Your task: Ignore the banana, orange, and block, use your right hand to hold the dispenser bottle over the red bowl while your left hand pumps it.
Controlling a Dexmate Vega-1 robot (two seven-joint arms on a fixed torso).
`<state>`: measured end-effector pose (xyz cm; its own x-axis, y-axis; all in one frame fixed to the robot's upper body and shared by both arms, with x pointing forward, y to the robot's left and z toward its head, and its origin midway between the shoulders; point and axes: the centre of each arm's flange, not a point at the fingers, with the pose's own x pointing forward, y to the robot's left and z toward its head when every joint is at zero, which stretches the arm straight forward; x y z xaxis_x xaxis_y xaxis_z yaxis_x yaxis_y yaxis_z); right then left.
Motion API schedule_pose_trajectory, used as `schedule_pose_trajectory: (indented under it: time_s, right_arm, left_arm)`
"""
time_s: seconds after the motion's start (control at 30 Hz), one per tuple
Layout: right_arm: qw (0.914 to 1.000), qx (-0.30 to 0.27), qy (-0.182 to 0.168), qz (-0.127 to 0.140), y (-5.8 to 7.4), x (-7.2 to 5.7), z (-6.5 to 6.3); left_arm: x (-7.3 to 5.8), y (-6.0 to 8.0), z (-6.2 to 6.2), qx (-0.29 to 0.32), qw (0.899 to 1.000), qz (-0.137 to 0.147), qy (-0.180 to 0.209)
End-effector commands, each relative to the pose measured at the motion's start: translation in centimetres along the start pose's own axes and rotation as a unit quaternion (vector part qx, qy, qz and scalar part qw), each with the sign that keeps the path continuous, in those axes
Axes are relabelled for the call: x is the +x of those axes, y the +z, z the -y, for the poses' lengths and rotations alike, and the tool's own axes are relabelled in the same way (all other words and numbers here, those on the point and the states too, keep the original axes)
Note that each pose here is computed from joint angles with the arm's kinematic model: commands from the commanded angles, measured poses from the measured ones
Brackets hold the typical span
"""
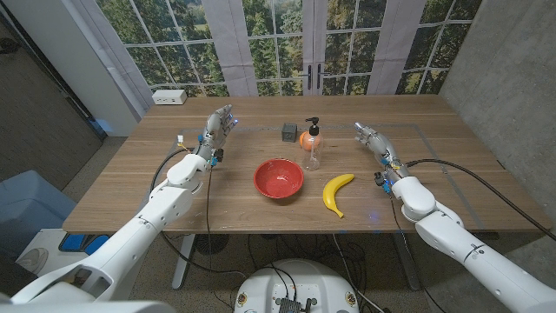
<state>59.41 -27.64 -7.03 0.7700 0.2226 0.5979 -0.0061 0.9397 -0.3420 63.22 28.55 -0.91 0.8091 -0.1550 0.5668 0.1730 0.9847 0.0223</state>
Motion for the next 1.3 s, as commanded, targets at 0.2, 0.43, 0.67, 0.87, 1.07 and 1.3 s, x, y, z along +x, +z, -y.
schedule_pose_trajectory:
  time_s: [0.2,0.43,0.67,0.87,1.07,1.3]
  right_arm:
    - [0.9995,-0.010,0.022,0.022,-0.2,0.9,-1.1]
    - [0.9989,-0.016,0.038,0.022,-0.2,1.0,-1.6]
    - [0.9980,-0.024,0.051,0.027,-0.2,1.0,-2.6]
    - [0.9978,-0.021,0.053,0.033,-0.2,0.9,-3.0]
    - [0.9974,-0.031,0.052,0.038,-0.1,0.8,-3.2]
    - [0.9971,-0.032,0.053,0.044,-0.1,0.6,-3.5]
  left_arm:
    - [-0.4,0.3,0.0,0.003,1.000,-0.003,0.004]
    - [-0.4,0.3,0.0,0.002,1.000,-0.004,0.003]
    - [-0.5,0.4,-0.1,0.003,1.000,-0.001,0.007]
    - [-0.5,0.5,-0.1,0.003,1.000,-0.003,0.003]
    - [-0.5,0.5,0.0,0.004,1.000,-0.003,0.001]
    - [-0.7,0.6,0.0,0.003,1.000,-0.001,0.002]
